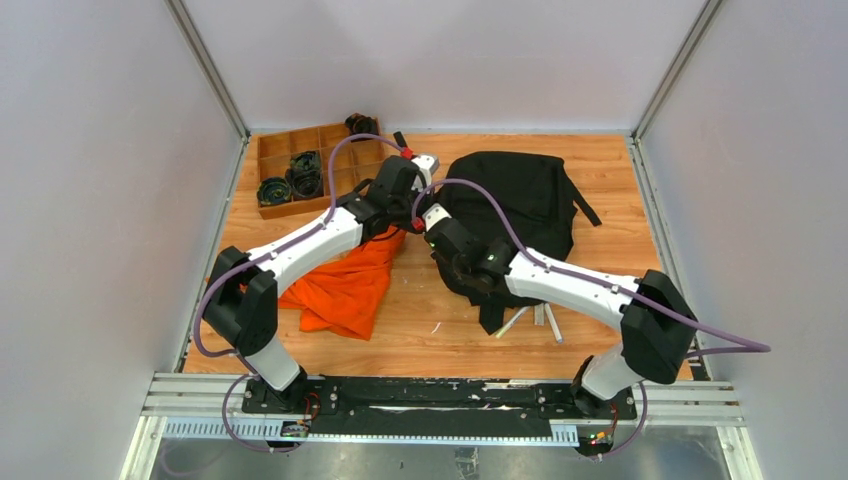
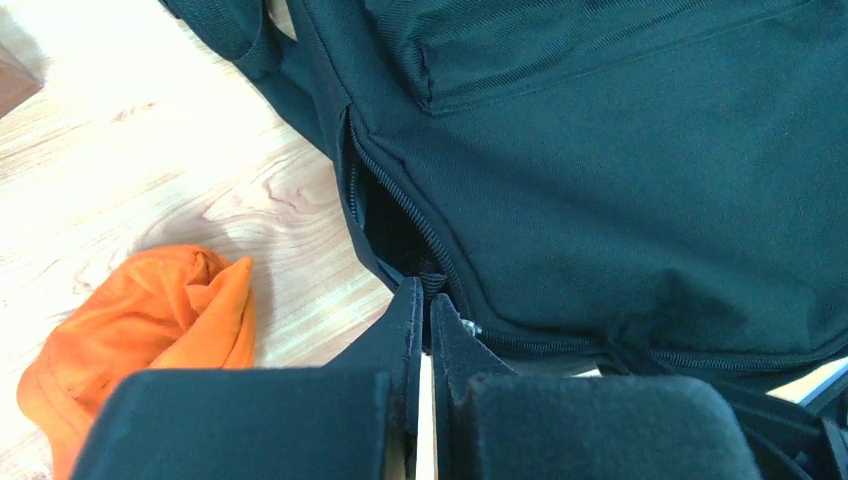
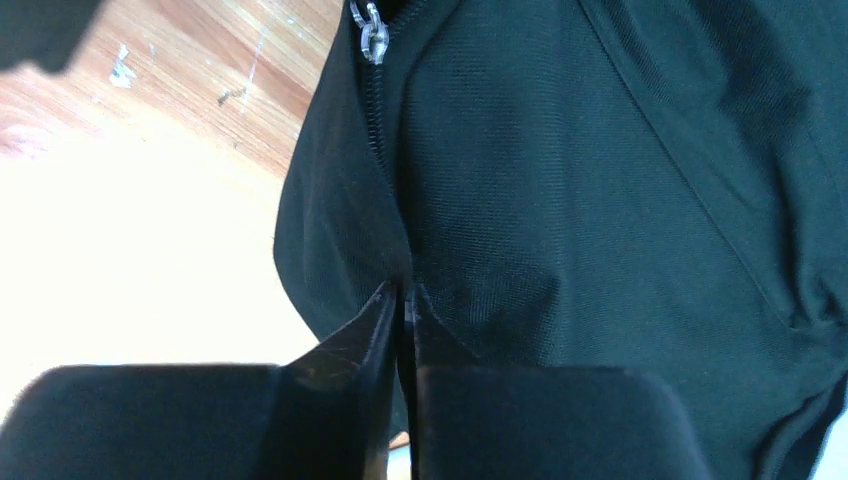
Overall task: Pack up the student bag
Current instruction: Zip the student bag at the center of the board.
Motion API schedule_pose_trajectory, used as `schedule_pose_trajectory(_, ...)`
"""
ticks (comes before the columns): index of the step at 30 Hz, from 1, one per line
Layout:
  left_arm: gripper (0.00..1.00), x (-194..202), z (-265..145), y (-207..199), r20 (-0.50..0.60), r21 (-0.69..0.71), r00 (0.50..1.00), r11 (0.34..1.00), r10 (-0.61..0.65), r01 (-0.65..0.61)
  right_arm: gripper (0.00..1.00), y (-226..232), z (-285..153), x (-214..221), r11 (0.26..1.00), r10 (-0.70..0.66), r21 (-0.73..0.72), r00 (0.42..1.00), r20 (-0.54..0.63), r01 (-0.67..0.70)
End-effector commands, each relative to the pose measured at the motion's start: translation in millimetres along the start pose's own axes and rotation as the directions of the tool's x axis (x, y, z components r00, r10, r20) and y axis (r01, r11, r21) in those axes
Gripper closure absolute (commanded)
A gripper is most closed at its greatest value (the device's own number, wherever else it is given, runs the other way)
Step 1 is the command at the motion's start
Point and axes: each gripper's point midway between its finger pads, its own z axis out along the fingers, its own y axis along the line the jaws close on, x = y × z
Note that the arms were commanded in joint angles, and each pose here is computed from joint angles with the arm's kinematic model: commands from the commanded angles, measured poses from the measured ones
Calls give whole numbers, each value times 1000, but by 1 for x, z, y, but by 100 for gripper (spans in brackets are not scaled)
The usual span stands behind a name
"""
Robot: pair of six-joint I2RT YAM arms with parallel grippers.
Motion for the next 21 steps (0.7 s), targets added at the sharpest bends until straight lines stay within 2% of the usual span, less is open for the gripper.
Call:
schedule_pose_trajectory(1, 100, -21, 1, 3, 48, -1, 999, 1000, -11, 11, 100, -5, -7, -5, 999, 32, 29, 998, 46, -34)
schedule_pose_trajectory(8, 100, -40, 23, 32, 48, -48, 997, 997, -66, 68, 100, 4, -28, 13, 994, 90, -73, 993, 75, -85)
schedule_pose_trajectory(15, 100, -75, 34, 55, 102, -47, 988, 991, -117, 122, 100, 21, -27, 42, 990, 89, -112, 996, -4, -89)
schedule_pose_trajectory(21, 100, -91, 57, 69, 124, -50, 984, 990, -125, 132, 100, 27, -31, 36, 983, 125, -141, 992, 27, -120)
